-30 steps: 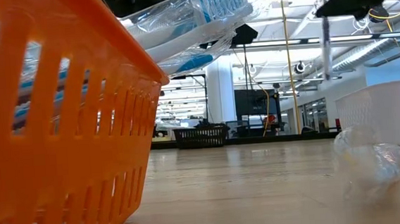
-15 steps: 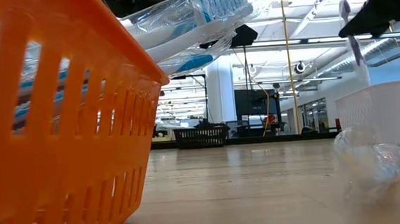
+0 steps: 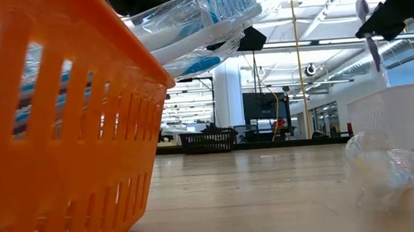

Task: Pick & Place Toothbrushes
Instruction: Put the purple toothbrush into the white bin, then put the orange toothbrush into the transparent black bin

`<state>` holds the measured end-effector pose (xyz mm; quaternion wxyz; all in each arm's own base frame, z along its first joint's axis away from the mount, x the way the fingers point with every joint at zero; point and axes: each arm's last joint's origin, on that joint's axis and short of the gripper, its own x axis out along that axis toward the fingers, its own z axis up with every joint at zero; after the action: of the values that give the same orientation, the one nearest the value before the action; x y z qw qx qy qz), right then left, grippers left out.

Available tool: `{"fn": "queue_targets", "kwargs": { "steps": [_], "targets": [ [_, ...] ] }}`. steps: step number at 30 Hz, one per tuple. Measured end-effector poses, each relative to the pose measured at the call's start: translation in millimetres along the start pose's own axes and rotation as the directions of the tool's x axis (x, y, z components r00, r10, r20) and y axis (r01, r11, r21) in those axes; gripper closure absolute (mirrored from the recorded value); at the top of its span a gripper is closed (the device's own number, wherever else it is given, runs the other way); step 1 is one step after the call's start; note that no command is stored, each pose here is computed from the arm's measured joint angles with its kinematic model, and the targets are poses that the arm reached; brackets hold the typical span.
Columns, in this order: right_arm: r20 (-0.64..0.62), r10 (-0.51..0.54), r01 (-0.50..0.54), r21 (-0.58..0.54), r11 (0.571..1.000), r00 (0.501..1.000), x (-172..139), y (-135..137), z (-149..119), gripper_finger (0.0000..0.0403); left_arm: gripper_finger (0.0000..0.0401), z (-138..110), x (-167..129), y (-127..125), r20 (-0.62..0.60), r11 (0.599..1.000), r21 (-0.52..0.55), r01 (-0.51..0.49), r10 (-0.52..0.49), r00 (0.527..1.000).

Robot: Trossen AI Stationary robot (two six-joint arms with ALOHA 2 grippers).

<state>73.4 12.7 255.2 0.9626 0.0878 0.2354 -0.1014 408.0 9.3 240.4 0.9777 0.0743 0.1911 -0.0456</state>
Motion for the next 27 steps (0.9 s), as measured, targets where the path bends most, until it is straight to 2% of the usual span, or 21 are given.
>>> {"fn": "queue_targets", "kwargs": {
  "steps": [8,12,17,27],
  "targets": [
    [-0.022,0.112,-0.112,-0.033,0.993,0.994,15,6,-12,0.0299,0.0245,1,0,-6,-0.001,1.000,0.008,0.013,-0.013,1.000],
    [-0.045,0.109,-0.110,-0.034,0.993,0.993,21,7,-20,0.0267,0.0245,1,0,-6,0.000,1.000,0.008,0.014,-0.014,1.000],
    [-0.009,0.152,-0.153,-0.037,0.988,0.988,21,9,-16,0.0237,0.0245,1,0,-6,0.000,1.000,0.006,0.013,-0.013,1.000],
    [0.023,0.189,-0.188,-0.040,0.981,0.982,21,11,-12,0.0237,0.0245,1,1,-9,0.002,1.000,-0.013,0.021,-0.021,1.000]
  ]
}}
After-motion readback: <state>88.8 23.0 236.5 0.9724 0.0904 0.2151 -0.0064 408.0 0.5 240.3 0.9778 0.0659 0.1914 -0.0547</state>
